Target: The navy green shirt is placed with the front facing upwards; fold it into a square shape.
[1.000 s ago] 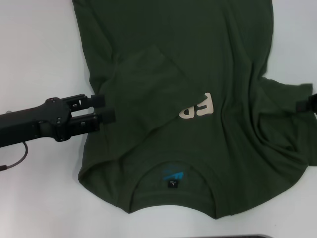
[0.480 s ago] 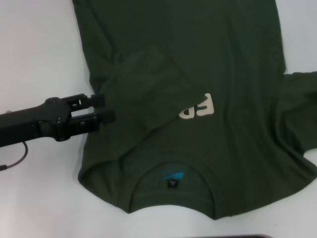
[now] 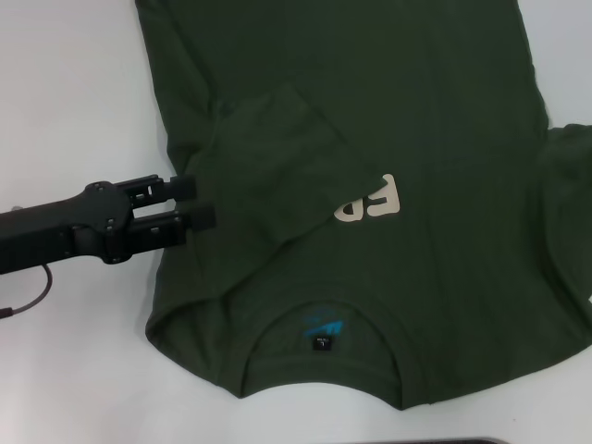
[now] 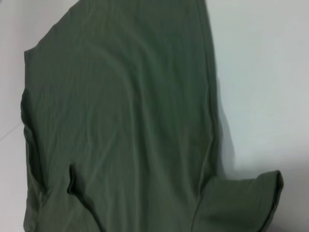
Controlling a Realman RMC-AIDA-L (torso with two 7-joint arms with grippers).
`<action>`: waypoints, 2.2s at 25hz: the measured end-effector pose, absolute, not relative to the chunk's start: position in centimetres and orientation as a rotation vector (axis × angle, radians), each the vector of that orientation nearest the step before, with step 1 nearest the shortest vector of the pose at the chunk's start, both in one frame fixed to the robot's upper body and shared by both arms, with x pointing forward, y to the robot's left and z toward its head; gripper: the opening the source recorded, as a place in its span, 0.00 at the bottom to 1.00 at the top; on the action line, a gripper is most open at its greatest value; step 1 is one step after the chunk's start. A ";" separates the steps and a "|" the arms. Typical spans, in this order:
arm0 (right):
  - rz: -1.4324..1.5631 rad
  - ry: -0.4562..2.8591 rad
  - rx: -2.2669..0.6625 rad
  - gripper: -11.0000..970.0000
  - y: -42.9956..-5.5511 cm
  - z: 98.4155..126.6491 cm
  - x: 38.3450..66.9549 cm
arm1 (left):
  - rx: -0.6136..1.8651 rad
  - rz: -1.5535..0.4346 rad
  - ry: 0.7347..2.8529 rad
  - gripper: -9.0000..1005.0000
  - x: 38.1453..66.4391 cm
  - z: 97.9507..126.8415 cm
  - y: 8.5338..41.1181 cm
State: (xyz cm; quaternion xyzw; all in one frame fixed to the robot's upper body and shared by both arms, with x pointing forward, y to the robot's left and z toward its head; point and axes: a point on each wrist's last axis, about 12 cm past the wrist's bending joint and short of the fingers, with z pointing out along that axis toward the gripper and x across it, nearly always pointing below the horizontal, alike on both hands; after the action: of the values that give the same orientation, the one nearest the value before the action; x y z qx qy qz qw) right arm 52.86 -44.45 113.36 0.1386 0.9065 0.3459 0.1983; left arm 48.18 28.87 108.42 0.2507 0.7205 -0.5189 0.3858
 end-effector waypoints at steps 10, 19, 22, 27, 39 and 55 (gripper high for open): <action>1.002 2.525 0.392 0.04 -44.5 113.9 52.6 | 0.632 -1.320 1.836 0.70 48.1 108.4 29.0; 1.145 2.520 0.306 0.04 -42.4 114.3 53.1 | 0.630 -1.317 1.834 0.70 48.2 108.4 28.9; 1.221 2.506 0.270 0.04 -40.9 114.2 53.7 | 0.629 -1.315 1.834 0.70 48.2 108.4 28.9; 1.330 2.497 0.228 0.04 -38.1 113.0 54.7 | 0.623 -1.310 1.833 0.70 48.3 108.4 28.9; 1.361 2.462 0.282 0.05 -35.3 110.7 55.7 | 0.541 -1.278 1.843 0.67 48.8 108.6 29.7; 1.365 2.379 0.415 0.06 -34.0 108.9 56.5 | 0.534 -1.286 1.840 0.66 48.9 108.6 29.5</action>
State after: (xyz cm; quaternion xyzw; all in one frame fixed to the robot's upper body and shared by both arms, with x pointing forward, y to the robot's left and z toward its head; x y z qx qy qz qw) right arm 56.49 -34.00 108.90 0.1472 0.8431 0.4838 0.1828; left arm 48.86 29.55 108.60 0.2117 0.7289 -0.5097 0.4050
